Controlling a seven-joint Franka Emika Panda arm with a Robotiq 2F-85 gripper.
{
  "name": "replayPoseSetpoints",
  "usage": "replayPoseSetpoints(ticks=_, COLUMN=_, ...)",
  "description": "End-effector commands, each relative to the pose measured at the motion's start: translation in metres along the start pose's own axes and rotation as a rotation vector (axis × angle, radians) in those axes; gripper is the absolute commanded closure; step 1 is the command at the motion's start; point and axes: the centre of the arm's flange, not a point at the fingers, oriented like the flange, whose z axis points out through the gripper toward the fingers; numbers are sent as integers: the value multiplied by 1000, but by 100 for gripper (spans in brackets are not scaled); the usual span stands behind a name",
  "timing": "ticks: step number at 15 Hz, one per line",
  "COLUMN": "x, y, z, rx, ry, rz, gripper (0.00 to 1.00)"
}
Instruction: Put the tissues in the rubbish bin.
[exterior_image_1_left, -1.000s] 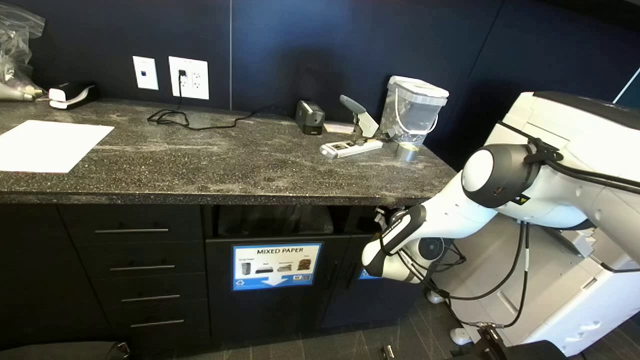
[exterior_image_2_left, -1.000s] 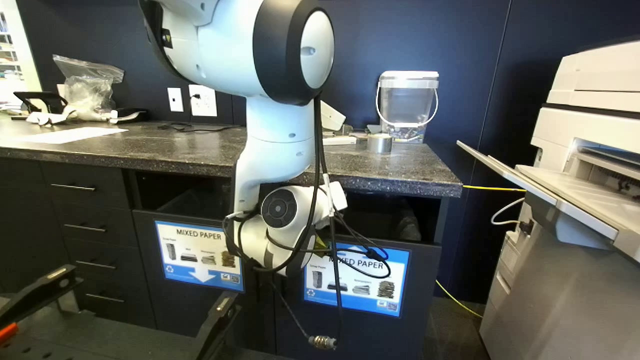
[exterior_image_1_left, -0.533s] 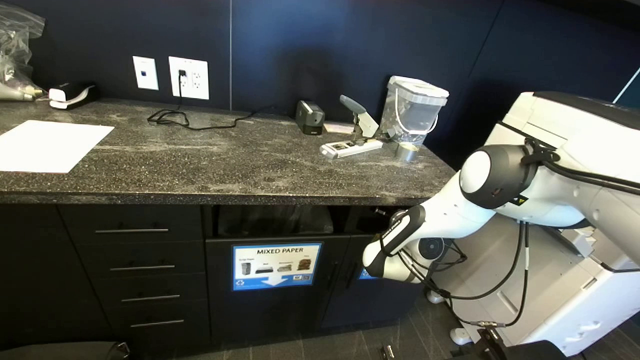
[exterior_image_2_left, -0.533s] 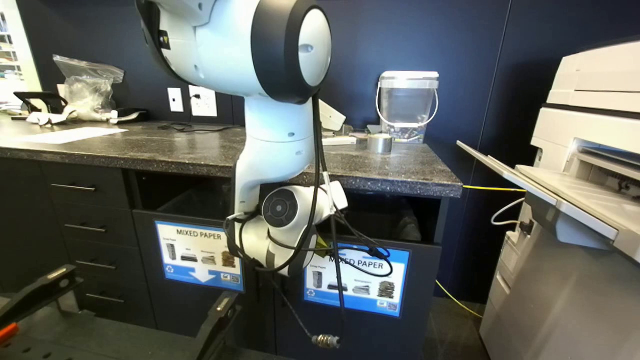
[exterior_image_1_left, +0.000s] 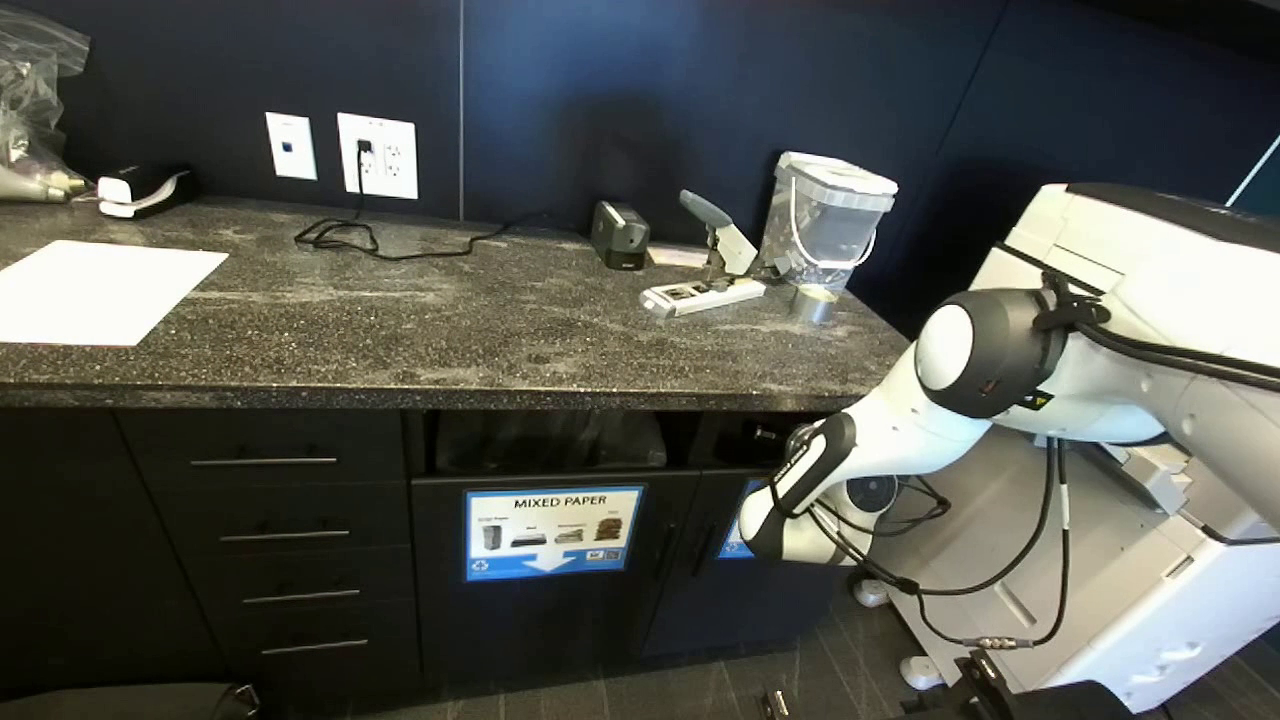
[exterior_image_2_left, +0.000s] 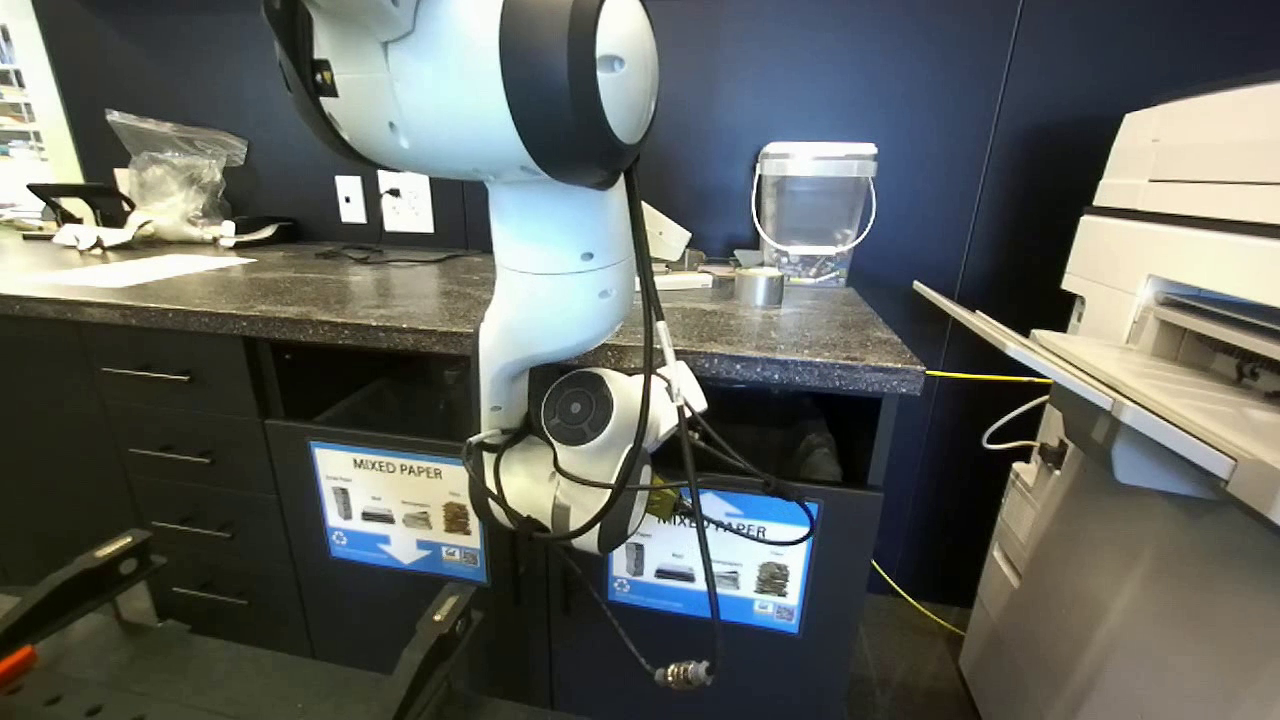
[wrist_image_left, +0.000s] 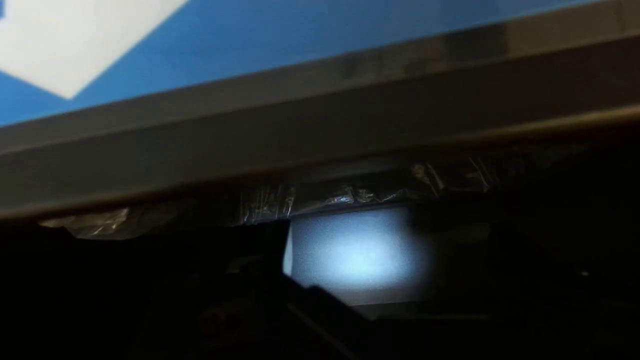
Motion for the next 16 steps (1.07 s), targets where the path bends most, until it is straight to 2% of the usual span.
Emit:
replayPoseSetpoints(ticks=1, x=31, y=-3, z=-26, rx=-21, ry=-46, rz=-96, gripper=0)
replayPoseSetpoints(ticks=7, x=73, y=-9, z=-61, rx=-3, ry=-371, rz=-164, gripper=0)
replayPoseSetpoints(ticks=10, x=90, y=-9, z=-91, rx=-4, ry=-546, rz=-195, gripper=0)
replayPoseSetpoints(ticks=16, x=138, y=-10, z=-142, rx=44, ry=-873, rz=-268, gripper=0)
